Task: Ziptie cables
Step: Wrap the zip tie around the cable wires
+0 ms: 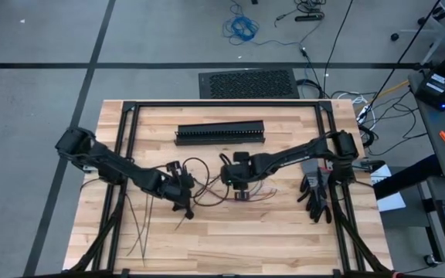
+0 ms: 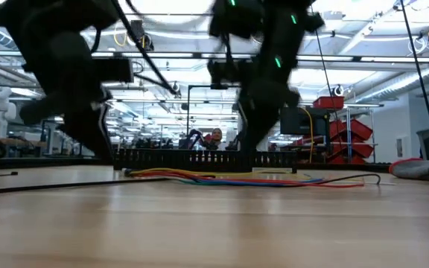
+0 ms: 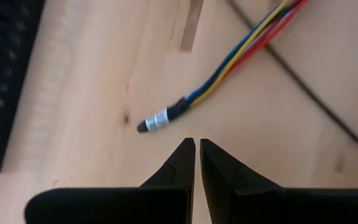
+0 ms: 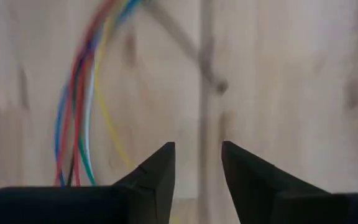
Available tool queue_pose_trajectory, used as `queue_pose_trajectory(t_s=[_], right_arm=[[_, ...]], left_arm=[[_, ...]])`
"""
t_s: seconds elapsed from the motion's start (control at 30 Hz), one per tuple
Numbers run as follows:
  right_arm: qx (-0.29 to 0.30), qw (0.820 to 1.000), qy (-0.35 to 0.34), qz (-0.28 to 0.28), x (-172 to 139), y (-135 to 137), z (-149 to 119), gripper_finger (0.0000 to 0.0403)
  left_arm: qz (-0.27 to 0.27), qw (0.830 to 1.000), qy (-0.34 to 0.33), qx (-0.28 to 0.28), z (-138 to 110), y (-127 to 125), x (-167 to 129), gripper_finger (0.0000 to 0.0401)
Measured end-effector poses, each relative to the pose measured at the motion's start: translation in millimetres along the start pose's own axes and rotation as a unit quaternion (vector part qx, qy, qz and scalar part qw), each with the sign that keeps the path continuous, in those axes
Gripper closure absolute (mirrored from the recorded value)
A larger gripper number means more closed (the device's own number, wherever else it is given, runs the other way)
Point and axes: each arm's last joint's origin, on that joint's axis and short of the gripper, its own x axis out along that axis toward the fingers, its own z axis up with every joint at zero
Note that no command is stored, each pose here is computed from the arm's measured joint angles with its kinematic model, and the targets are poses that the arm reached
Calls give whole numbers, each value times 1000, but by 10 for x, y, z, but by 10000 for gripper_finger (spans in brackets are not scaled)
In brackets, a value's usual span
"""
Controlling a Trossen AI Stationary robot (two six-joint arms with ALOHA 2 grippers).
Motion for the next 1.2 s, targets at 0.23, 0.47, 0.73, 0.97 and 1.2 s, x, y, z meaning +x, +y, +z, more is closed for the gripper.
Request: queue_pose_trajectory(t_s=[0.23,0.47,0.73,0.97,1.2], right_arm=[[94,990,-103,13,279,-135,-446,284],[185,960,-208,27,211,-242,-909,284],[274,938,-213,20,158,-129,-1178,284],[266,929,-255,-22,104,-56,-1127,284],[265,931,-248,-23,112,-56,-1139,284]], left_arm=[[14,1000,15,9,-12,19,88,375],[-36,999,37,-6,-15,-2,93,375],[-70,989,67,-110,-84,-189,163,375],[-118,984,37,-130,-21,-349,273,375],[-187,972,-11,-142,97,-459,311,375]])
